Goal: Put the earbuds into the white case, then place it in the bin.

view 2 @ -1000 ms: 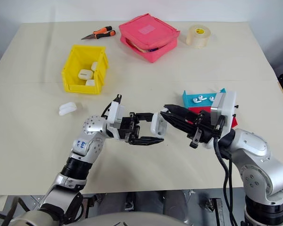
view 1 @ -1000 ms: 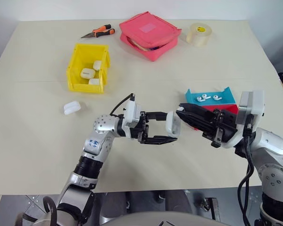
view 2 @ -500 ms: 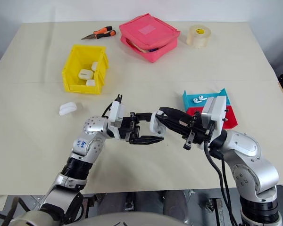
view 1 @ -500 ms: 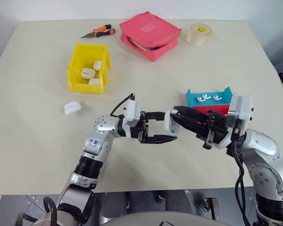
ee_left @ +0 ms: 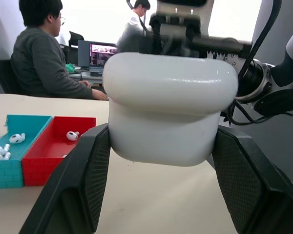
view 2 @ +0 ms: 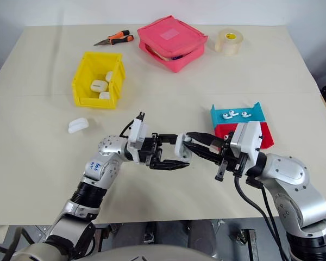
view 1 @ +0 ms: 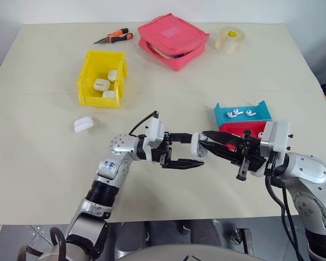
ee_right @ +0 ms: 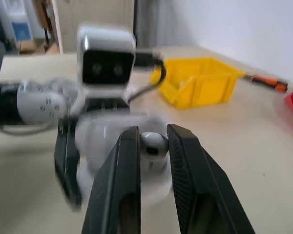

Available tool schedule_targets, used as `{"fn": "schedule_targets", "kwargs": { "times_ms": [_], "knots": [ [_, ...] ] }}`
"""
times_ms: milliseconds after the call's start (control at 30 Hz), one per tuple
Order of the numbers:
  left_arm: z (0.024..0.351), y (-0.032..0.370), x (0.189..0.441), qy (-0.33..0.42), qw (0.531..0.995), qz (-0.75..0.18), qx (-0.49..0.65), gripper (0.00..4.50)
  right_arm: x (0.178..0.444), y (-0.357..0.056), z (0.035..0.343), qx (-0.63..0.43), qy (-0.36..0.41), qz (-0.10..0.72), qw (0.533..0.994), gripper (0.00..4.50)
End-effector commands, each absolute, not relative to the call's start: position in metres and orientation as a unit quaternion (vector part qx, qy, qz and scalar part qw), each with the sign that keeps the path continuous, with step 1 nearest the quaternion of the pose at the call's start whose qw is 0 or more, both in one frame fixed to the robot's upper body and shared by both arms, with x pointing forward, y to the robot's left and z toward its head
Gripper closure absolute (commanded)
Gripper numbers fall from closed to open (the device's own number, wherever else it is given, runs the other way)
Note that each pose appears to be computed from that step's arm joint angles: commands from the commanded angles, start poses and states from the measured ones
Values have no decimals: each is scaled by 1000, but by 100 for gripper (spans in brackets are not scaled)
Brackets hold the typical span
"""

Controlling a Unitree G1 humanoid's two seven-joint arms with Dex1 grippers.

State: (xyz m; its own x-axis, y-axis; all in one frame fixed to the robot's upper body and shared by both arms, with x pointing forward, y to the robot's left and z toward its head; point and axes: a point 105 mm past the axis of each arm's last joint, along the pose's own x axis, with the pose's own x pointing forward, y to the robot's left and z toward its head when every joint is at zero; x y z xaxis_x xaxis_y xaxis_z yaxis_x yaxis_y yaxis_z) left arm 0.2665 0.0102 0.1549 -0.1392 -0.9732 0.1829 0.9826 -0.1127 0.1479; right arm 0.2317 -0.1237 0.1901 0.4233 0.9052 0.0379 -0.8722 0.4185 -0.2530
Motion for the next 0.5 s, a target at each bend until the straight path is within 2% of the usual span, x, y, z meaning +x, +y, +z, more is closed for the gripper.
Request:
{"fn": "schedule_targets", "kwargs": {
  "times_ms": [33, 500],
  "knots": [
    [186, 15, 261, -194, 645, -739, -7, 172, 234, -136, 181, -112, -47, 519, 846, 405],
    [185, 9, 263, -210, 635, -743, 7, 172, 248, -124, 187, -102, -33, 542, 833, 405]
  ]
}}
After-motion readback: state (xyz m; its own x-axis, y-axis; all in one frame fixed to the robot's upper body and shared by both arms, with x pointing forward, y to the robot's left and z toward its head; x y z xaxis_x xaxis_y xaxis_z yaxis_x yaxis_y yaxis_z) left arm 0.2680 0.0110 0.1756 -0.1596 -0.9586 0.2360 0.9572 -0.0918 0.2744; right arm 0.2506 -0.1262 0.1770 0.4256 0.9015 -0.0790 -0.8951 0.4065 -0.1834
